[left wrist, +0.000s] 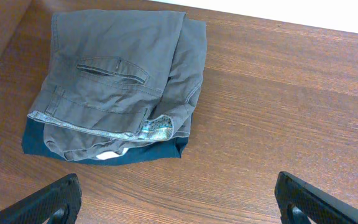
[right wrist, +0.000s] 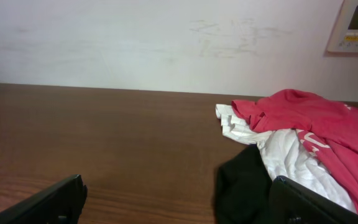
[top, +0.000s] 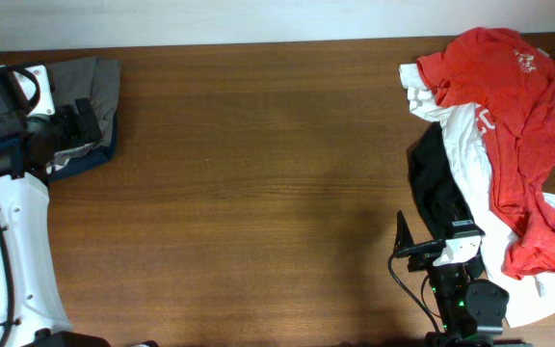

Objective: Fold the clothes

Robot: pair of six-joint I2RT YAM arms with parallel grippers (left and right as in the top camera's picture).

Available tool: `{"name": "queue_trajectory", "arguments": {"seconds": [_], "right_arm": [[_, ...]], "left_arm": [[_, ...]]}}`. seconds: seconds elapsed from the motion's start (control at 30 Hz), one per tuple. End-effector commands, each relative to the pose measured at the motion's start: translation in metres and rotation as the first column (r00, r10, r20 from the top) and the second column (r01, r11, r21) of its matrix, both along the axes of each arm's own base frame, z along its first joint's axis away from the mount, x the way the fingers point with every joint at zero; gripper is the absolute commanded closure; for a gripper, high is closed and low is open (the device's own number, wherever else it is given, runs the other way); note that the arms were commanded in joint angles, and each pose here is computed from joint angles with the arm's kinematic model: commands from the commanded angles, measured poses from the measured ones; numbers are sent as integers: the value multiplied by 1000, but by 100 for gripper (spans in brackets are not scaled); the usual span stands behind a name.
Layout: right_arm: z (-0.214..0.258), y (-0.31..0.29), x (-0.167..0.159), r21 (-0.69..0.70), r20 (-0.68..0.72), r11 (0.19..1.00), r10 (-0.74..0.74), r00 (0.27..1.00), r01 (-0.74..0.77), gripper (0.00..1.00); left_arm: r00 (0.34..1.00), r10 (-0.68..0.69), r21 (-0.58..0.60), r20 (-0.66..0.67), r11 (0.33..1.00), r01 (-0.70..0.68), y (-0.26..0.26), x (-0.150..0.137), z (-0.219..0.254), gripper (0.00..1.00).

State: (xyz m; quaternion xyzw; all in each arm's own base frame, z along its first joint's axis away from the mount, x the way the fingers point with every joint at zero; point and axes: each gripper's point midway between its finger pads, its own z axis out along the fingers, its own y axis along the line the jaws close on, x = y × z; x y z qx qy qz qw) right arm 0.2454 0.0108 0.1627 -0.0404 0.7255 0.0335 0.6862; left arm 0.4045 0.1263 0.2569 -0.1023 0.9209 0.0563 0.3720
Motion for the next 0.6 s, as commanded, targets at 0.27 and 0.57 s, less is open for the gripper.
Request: {"name": "queue_trajectory", "arguments": {"seconds": [0.27, 0.57], "right_arm": [[-2, -1, 0, 11, -4, 1000, -11, 1000, 11, 2], [-2, -1, 0, 11, -4, 1000, -12, 1000, 12, 1]], "left_arm": [[982, -150, -134, 115, 977, 165, -59, 2, 11, 1], [787, -374, 99, 491, 921, 376, -174, -19, 0, 1]]}}
